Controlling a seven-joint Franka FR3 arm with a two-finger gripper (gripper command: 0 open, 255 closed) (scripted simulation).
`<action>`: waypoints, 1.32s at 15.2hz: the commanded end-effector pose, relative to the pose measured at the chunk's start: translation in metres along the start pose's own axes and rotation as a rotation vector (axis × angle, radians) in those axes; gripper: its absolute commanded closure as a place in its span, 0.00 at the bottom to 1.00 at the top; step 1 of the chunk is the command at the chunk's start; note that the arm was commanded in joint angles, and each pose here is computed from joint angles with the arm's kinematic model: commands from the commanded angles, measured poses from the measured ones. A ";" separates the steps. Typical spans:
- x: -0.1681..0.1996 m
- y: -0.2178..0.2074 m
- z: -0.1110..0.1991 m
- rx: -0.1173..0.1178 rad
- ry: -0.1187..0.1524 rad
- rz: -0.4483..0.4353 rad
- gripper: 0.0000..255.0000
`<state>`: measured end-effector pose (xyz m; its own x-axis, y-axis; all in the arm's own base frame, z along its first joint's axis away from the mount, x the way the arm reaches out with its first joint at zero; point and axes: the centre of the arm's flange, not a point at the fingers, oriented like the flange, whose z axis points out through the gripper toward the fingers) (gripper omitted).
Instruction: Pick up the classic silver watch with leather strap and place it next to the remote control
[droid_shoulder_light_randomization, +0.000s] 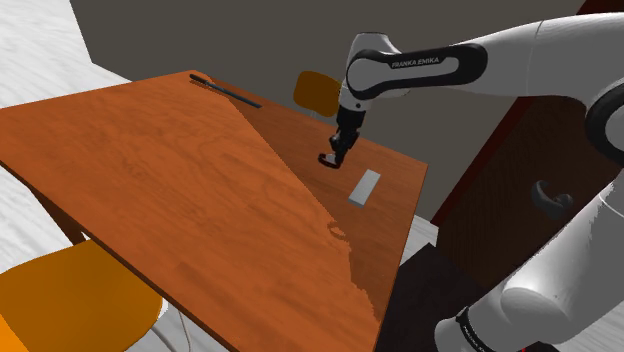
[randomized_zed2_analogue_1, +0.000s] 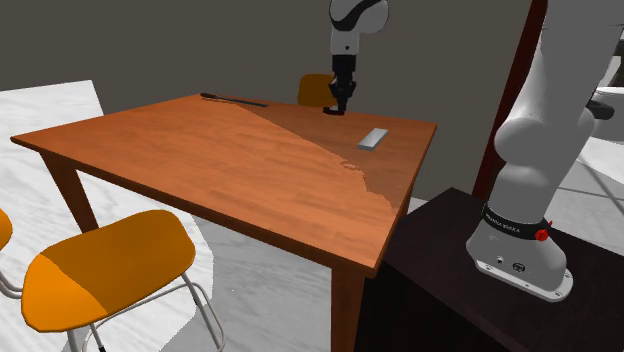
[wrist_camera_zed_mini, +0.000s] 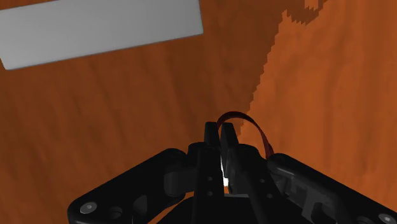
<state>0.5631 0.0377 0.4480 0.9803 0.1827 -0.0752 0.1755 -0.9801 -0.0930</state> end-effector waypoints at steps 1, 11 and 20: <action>0.002 0.024 -0.003 0.000 0.000 -0.001 1.00; 0.014 0.155 -0.017 0.000 0.000 -0.001 1.00; 0.023 0.260 -0.023 0.000 0.000 -0.001 1.00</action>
<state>0.6320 -0.2080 0.4486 0.9803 0.1828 -0.0753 0.1756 -0.9800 -0.0933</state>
